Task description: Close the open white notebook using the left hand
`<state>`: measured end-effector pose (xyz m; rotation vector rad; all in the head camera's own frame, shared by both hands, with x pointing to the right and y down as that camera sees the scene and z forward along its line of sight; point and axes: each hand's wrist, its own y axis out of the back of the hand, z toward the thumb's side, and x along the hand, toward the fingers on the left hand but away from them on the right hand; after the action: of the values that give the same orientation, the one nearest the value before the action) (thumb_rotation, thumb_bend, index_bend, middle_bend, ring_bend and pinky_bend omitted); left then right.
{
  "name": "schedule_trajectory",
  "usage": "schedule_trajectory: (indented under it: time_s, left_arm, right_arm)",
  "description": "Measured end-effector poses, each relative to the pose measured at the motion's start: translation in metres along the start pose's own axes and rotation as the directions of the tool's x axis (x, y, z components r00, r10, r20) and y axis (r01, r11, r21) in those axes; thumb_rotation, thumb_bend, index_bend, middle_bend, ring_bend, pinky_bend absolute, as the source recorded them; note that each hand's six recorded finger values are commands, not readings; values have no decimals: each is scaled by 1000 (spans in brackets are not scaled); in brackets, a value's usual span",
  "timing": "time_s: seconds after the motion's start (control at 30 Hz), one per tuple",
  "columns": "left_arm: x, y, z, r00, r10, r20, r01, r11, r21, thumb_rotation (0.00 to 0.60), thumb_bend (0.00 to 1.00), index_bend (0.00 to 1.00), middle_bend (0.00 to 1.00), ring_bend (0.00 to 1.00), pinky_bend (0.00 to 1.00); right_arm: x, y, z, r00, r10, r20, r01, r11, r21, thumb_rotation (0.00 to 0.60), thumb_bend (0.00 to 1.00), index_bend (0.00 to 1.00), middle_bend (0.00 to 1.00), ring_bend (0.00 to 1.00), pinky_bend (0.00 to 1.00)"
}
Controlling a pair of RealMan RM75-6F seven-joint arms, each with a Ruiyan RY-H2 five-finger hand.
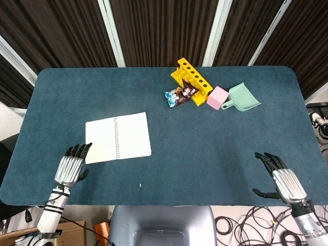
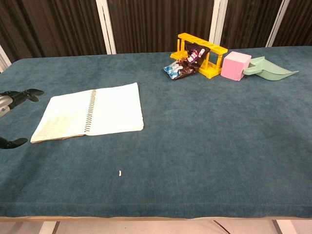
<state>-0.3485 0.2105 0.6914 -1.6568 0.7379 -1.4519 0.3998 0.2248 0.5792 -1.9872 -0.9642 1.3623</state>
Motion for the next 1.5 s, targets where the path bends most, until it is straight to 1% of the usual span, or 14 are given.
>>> schedule_trajectory:
  time_s: [0.33,0.5,0.6,0.7,0.93,1.13,1.37,1.5]
  left_arm:
    - [25,-12,23,999,-34,0,34,999,-41,600,275,104,155,115,197]
    - [35,-19,27,996,-86,-25,86,996,-33,600,273,79,109,79,174]
    - [41,-23,30,991,-130,-41,128,991,-40,600,263,47,90,60,173]
    - [47,-26,33,986,-156,-58,153,987,-41,600,250,31,82,54,172]
    - [56,-33,31,980,-172,-99,169,985,-31,600,233,36,82,54,172]
    - [64,-32,28,978,-170,-120,169,985,-22,600,226,41,82,54,173]
    - [73,-33,22,970,-187,-153,189,982,-2,600,226,43,82,54,175]
    - [76,-32,18,969,-186,-165,190,982,5,600,246,80,87,63,189]
  right_arm:
    - [1,3,2,1000,-10,-6,10,1000,5,600,0,61,142,44,118]
    - [2,5,1,1000,-21,-9,21,1000,-12,600,0,60,137,44,119]
    - [2,5,-1,1000,-26,-6,26,1000,-14,600,0,61,136,44,119]
    - [3,5,-3,1000,-27,-2,27,999,-17,600,0,61,135,43,119]
    - [4,5,-4,1000,-30,-1,30,999,-20,600,0,60,135,44,119]
    - [6,5,-6,999,-32,4,32,999,-21,600,0,60,134,44,119]
    - [9,6,-9,999,-38,13,39,999,-25,600,0,60,134,43,119]
    - [11,5,-11,999,-40,15,40,999,-28,600,0,61,134,43,119]
